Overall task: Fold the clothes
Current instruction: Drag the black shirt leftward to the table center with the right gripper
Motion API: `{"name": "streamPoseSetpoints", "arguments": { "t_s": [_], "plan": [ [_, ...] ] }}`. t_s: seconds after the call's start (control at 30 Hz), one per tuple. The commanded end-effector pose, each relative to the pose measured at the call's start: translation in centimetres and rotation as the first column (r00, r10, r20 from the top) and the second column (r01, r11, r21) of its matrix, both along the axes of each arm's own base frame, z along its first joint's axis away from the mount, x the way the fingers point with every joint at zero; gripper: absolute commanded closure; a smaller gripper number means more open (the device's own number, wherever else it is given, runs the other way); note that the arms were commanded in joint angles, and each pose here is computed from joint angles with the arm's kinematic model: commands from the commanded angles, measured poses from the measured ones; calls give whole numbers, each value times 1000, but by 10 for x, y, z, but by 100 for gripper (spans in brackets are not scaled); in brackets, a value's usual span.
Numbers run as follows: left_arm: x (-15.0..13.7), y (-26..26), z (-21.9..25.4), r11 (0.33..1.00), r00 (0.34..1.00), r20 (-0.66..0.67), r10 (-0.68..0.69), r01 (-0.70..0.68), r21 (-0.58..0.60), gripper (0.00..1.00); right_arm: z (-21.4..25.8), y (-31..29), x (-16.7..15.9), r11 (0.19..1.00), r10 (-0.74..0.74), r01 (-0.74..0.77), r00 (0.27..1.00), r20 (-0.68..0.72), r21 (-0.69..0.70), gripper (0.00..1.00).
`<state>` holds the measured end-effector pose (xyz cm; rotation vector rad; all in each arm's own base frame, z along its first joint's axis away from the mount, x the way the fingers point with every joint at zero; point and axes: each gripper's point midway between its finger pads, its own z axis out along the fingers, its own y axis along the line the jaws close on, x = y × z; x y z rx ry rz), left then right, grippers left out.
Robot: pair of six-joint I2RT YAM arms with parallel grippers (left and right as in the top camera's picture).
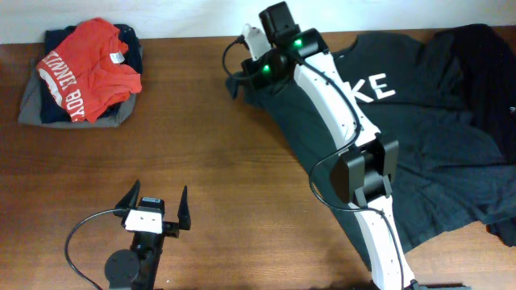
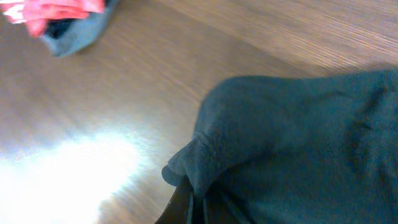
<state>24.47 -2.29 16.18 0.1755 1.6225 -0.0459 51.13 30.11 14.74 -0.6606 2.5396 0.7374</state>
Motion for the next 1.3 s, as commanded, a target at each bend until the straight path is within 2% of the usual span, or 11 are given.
{"name": "streamPoseSetpoints", "arguments": {
  "t_s": [0.0,0.13,0.37,0.6,0.83,1.0,1.27],
  "plan": [
    [0,1,-1,1000,1000,1,6,-6,13,1,47,30,-15,979,116,-122,992,51,165,96],
    [0,1,-1,1000,1000,1,6,-6,13,1,56,65,-32,959,174,-185,982,69,214,96],
    [0,1,-1,1000,1000,1,6,-6,13,1,56,112,-73,930,293,-305,952,92,203,96],
    [0,1,-1,1000,1000,1,6,-6,13,1,57,128,-83,922,317,-333,942,108,198,96],
    [0,1,-1,1000,1000,1,6,-6,13,1,49,120,-79,955,235,-238,971,38,175,96],
    [0,1,-1,1000,1000,1,6,-6,13,1,39,114,-90,968,203,-190,977,-67,161,96],
    [0,1,-1,1000,1000,1,6,-6,13,1,32,106,-98,970,218,-204,971,-103,129,96]
  ]
}}
